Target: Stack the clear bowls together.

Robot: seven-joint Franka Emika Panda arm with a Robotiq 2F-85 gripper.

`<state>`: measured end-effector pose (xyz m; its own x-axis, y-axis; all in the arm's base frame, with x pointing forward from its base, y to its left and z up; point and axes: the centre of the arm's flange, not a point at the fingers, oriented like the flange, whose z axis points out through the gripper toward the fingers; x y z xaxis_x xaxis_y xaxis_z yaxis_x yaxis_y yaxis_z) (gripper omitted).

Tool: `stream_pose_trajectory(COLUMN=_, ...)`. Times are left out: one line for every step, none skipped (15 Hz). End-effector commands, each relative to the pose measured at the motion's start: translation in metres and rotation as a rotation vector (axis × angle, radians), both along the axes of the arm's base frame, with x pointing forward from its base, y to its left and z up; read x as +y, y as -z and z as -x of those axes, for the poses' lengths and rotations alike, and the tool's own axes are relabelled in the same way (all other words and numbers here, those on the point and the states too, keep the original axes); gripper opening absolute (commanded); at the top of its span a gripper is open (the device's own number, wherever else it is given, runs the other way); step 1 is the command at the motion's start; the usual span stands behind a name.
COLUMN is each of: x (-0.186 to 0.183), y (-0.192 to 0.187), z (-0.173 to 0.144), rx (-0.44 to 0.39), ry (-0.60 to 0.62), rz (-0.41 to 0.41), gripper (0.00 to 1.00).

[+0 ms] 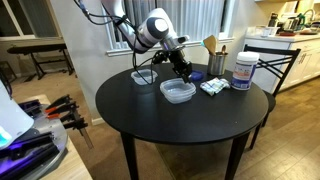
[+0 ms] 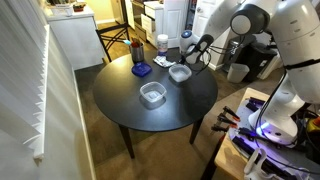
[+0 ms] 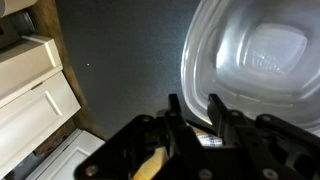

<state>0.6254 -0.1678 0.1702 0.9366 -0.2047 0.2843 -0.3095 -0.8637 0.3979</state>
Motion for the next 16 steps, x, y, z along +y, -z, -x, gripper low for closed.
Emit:
stream_pose_trajectory(x=-0.002, y=-0.013, z=0.004, rx=0.003, ry=0.000, rz=0.008, gripper=0.66)
stream_pose_trajectory(x=-0.002, y=-0.018, z=0.006, rx=0.000, ry=0.004, rz=0.016, gripper=0.73)
stream_pose_trajectory(x=-0.003, y=-0.022, z=0.009, rx=-0.004, ry=0.005, rz=0.020, gripper=0.78)
stream_pose_trajectory(x=-0.003, y=-0.028, z=0.012, rx=-0.006, ry=0.007, rz=0.023, gripper=0.84)
stream_pose_trajectory(x=-0.004, y=-0.032, z=0.014, rx=-0.008, ry=0.010, rz=0.024, gripper=0.92)
stream_pose_trajectory(x=-0.004, y=-0.037, z=0.017, rx=-0.002, ry=0.014, rz=0.015, gripper=0.97)
stream_pose_trajectory(x=-0.003, y=-0.041, z=0.020, rx=0.005, ry=0.019, rz=0.007, gripper=1.00)
stream_pose_trajectory(x=0.000, y=-0.045, z=0.024, rx=0.010, ry=0.017, rz=-0.008, gripper=1.00)
stream_pose_trajectory(x=0.002, y=-0.047, z=0.028, rx=0.016, ry=0.022, rz=-0.016, gripper=1.00)
stream_pose_trajectory(x=0.006, y=-0.049, z=0.032, rx=0.021, ry=0.024, rz=-0.028, gripper=1.00)
stream_pose_trajectory(x=0.011, y=-0.050, z=0.037, rx=0.029, ry=0.026, rz=-0.049, gripper=1.00)
stream_pose_trajectory(x=0.017, y=-0.051, z=0.042, rx=0.037, ry=0.025, rz=-0.063, gripper=1.00)
stream_pose_trajectory(x=0.024, y=-0.050, z=0.047, rx=0.046, ry=0.024, rz=-0.078, gripper=1.00)
stream_pose_trajectory(x=0.033, y=-0.049, z=0.052, rx=0.054, ry=0.015, rz=-0.095, gripper=1.00)
stream_pose_trajectory(x=0.043, y=-0.048, z=0.056, rx=0.060, ry=0.005, rz=-0.110, gripper=1.00)
stream_pose_trajectory(x=0.055, y=-0.047, z=0.060, rx=0.064, ry=-0.009, rz=-0.126, gripper=1.00)
